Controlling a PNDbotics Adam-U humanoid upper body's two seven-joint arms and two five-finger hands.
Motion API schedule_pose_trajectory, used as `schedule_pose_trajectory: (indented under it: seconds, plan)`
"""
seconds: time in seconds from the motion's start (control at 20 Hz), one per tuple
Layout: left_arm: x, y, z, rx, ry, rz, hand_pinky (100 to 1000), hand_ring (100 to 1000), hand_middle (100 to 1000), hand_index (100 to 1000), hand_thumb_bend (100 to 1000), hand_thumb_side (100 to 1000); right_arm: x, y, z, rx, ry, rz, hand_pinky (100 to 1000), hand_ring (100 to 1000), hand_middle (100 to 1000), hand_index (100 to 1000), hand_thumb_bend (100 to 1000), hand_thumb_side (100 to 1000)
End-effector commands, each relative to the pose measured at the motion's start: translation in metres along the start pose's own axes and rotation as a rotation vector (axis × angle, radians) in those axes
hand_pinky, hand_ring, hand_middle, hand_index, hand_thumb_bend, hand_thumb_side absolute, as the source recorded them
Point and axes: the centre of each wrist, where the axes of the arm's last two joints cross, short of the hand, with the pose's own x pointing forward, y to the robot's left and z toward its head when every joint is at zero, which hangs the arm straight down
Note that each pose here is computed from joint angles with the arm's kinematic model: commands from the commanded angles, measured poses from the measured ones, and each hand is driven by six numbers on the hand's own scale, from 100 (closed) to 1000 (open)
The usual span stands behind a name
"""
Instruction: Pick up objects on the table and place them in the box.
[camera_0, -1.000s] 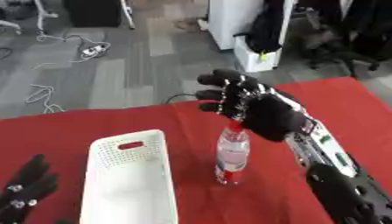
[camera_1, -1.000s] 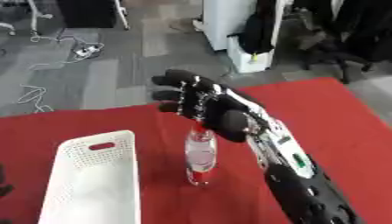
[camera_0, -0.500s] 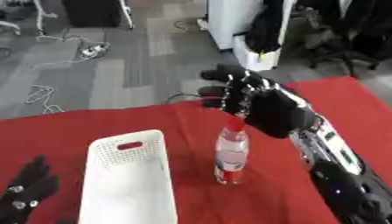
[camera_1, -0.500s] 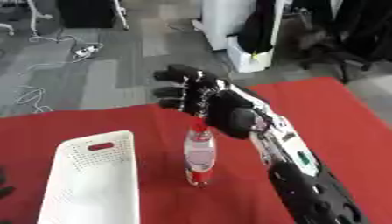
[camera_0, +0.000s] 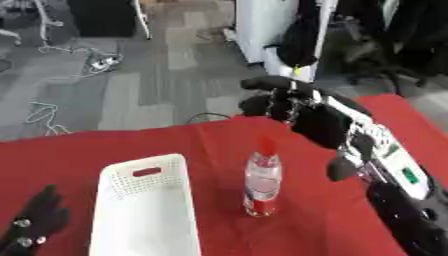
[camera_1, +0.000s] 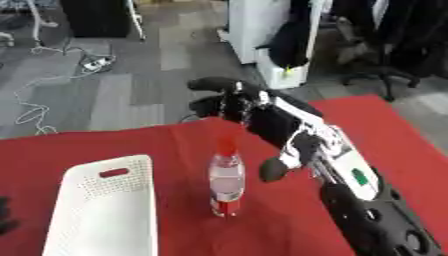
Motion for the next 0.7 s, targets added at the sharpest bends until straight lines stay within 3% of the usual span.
schedule_pose_trajectory:
  seconds: [0.05, 0.3, 0.7]
  plan:
    - [0.004, 0.003, -0.003, 0.000, -0.018, -0.001, 843, 1000, 1000, 890, 100, 577, 0.004, -0.011, 0.008, 0.089, -0.037, 0.179, 940, 926, 979, 1000, 838, 351]
    - [0.003, 0.003, -0.002, -0.002, -0.017, 0.000, 844, 1000, 1000, 890, 100, 576, -0.003, -0.013, 0.014, 0.092, -0.021, 0.243, 951, 931, 977, 1000, 847, 350]
    - [0.004, 0.003, -0.002, -0.003, -0.018, 0.000, 845, 1000, 1000, 890, 100, 575, -0.011, -0.013, 0.019, 0.093, 0.006, 0.253, 964, 941, 984, 1000, 848, 339]
